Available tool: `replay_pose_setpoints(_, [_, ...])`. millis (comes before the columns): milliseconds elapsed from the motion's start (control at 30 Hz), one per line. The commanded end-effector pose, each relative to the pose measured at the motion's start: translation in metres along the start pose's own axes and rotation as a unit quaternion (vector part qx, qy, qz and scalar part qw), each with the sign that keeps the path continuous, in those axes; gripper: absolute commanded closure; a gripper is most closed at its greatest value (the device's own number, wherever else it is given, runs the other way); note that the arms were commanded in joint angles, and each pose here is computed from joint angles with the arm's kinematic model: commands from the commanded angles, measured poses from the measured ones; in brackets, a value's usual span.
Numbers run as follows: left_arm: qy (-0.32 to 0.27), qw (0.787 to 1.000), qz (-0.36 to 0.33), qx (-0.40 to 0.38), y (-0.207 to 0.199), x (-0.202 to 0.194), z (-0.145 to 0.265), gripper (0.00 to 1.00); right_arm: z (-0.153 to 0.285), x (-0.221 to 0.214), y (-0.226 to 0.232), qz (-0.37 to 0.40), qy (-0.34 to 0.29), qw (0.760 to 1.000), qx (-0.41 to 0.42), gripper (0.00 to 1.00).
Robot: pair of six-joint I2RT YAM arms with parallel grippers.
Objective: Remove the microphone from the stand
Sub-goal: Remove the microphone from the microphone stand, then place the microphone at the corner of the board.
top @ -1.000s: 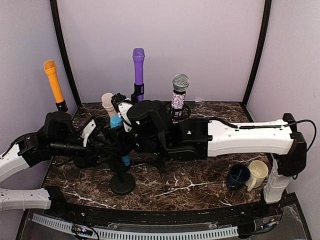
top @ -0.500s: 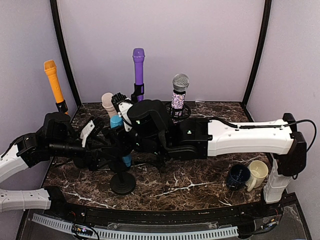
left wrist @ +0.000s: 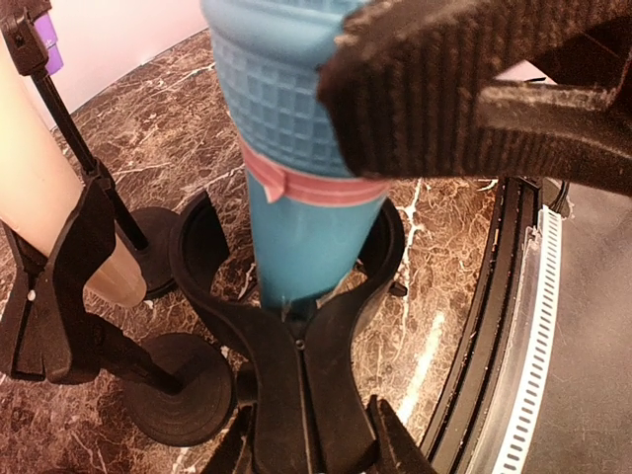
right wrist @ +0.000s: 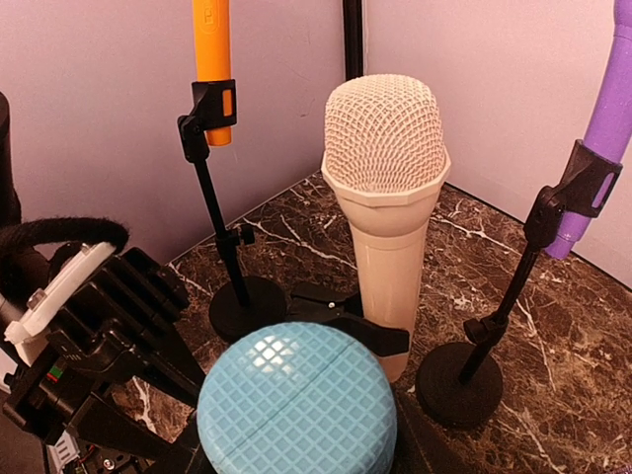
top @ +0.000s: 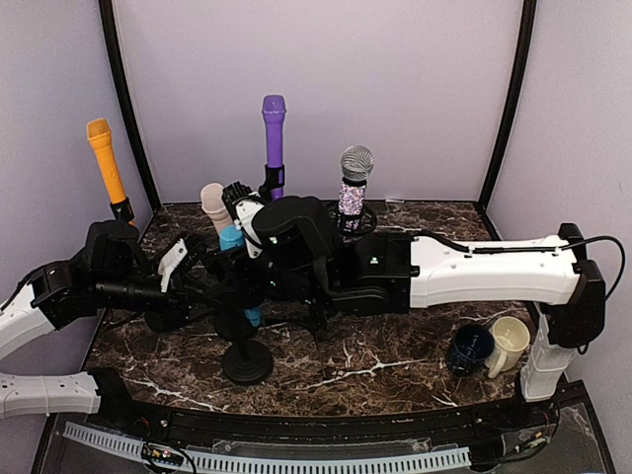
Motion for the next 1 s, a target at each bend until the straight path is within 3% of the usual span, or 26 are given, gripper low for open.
replay_pose_setpoints(0, [-0.003, 1.0, -0.004, -0.005, -0.002, 0.007, 0.006, 0.92, 0.015, 0.03, -0.005, -0.021, -0.04, 0.999, -0.003, 0.9])
replay_pose_setpoints(267, [0.0, 1.0, -0.005, -0.009, -0.003, 0.006, 0.004, 0.9, 0.03, 0.017, -0.035, -0.008, -0.023, 0.998, -0.062, 0.91])
replay_pose_setpoints(500, [0.001, 1.0, -0.003, -0.007, -0.002, 0.005, 0.003, 0.85, 0.049, 0.01, -0.048, -0.031, -0.016, 0.998, -0.061, 0.92])
replay_pose_setpoints(567, [0.002, 1.0, 0.001, 0.001, 0.001, 0.004, 0.004, 0.74, 0.054, 0.008, -0.047, -0.035, -0.012, 0.998, -0.045, 0.92])
replay_pose_setpoints(667, [-0.003, 1.0, 0.011, 0.014, 0.004, 0.007, 0.006, 0.41, 0.064, 0.004, -0.045, -0.042, -0.005, 0.999, -0.019, 0.93])
replay_pose_setpoints(800, [-0.016, 0.999, 0.022, 0.02, 0.005, 0.012, 0.01, 0.17, 0.086, 0.003, -0.049, -0.059, 0.002, 0.998, 0.01, 0.94])
replay_pose_setpoints(967, [-0.023, 0.998, 0.047, 0.036, 0.01, 0.017, 0.014, 0.13, 0.117, -0.01, -0.068, -0.099, 0.021, 0.995, 0.014, 0.94])
Point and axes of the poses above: each gripper's point midway between its finger pads, its own z axis back along the fingers, its own y axis along the line the jaws close on, x = y × z, the point moved 1 cm from there along z, back along the fingers, and after that the axes turned 10 degrees about -z, right-handed, at the moved point
